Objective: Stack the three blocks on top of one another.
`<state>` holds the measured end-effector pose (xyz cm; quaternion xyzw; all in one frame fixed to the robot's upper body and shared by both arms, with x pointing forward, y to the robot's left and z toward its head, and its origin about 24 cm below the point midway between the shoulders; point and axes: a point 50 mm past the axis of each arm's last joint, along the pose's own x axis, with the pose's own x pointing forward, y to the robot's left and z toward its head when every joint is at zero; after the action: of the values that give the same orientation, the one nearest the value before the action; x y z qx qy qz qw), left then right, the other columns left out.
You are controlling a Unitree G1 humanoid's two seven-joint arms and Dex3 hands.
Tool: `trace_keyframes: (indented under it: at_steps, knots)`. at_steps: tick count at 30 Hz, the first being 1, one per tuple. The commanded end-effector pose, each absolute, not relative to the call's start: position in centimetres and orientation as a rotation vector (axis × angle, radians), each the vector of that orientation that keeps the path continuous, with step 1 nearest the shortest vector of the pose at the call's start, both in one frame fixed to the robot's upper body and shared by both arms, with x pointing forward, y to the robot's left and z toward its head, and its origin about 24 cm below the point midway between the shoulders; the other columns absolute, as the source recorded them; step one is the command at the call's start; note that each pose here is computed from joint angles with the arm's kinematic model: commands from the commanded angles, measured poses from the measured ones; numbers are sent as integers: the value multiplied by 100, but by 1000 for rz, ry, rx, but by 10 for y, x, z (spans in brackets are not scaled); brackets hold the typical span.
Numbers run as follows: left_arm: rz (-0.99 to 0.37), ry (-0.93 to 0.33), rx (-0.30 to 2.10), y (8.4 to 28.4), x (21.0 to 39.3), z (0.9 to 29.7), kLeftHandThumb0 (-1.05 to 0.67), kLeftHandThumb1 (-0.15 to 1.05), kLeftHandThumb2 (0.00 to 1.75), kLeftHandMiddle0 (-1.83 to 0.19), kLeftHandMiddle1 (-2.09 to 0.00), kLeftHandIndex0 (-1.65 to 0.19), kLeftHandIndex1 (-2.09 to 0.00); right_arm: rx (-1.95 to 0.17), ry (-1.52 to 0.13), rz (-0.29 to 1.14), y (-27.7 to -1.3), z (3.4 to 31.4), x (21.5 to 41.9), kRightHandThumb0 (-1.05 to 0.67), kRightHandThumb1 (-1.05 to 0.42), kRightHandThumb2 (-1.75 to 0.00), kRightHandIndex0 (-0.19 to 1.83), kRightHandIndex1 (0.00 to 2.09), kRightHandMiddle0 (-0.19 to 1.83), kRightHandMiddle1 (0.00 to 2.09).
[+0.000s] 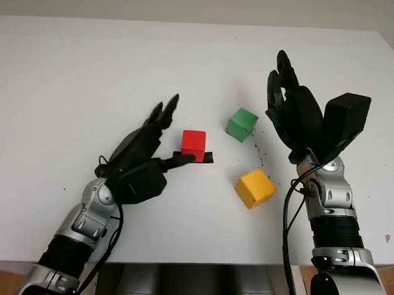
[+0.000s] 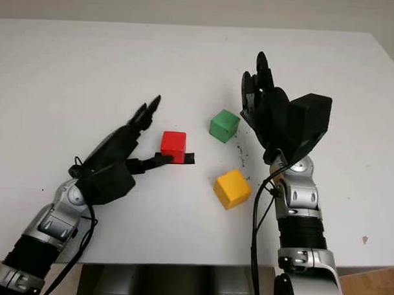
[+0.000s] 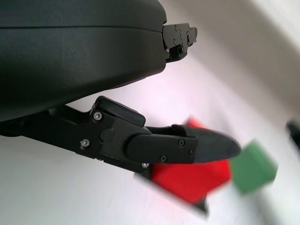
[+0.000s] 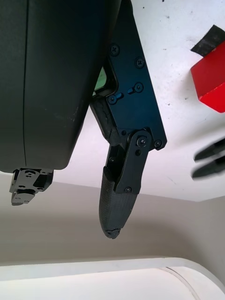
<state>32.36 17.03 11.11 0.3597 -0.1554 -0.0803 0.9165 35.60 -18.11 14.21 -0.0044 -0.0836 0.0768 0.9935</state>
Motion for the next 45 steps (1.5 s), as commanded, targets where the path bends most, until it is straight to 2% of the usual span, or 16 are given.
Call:
trace_keyframes:
  at_steps: [1,4,8,17,18,20,21,24,29,36,39,41,43,45]
  knots:
    - [-106,-365,674,179,324,121,-90,105,67,19,0,19,0,-21,-190,149,-185,148,355,-72,-105,-65,-19,0,-19,0]
    - [-81,-406,527,191,323,134,-86,105,69,19,0,19,0,-32,-201,146,-187,153,355,-72,-105,-65,-19,0,-19,0]
    - [35,-417,367,210,320,145,-87,105,67,15,-3,13,-5,-49,-218,133,-192,158,355,-73,-105,-62,-19,0,-19,0]
    - [125,-352,257,239,318,151,-89,105,67,19,-2,17,-5,-153,-252,146,-204,173,350,-72,-105,-61,-19,0,-19,0]
    - [125,-345,232,242,319,150,-88,105,67,19,-1,18,-4,-171,-256,146,-205,176,349,-72,-105,-54,-19,0,-19,0]
    - [129,-327,190,249,319,147,-85,105,65,19,0,19,-2,-277,-287,111,-209,182,345,-74,-105,-38,-15,2,-12,4]
    - [130,-321,179,251,320,147,-84,105,64,19,0,19,-1,-298,-298,105,-210,184,343,-74,-105,-24,-15,3,-10,5]
    - [141,-289,166,260,321,145,-81,105,64,19,0,19,0,-343,-356,139,-216,196,336,-65,-96,-9,-13,4,-7,6]
    - [158,-267,173,271,323,143,-80,105,64,19,0,19,0,-597,-404,203,-219,223,323,-63,-88,-4,-1,10,4,12]
    - [178,-264,158,272,323,144,-79,105,63,19,0,19,0,-941,-466,259,-211,249,305,-64,-81,-4,5,11,18,18]
    - [183,-264,160,271,324,145,-78,105,65,19,-1,19,0,-1082,-528,294,-206,256,297,-62,-76,-3,39,29,39,28]
    - [183,-264,155,270,325,145,-77,105,65,19,0,19,0,-1182,-533,321,-202,258,292,-59,-72,-4,51,41,53,28]
    - [180,-262,156,269,326,145,-77,105,65,19,0,19,0,-1295,-523,354,-199,260,287,-59,-72,-5,43,62,61,17]
    - [176,-256,160,269,327,145,-77,105,64,19,-1,19,0,-1383,-492,392,-198,261,284,-62,-74,-6,31,64,61,11]
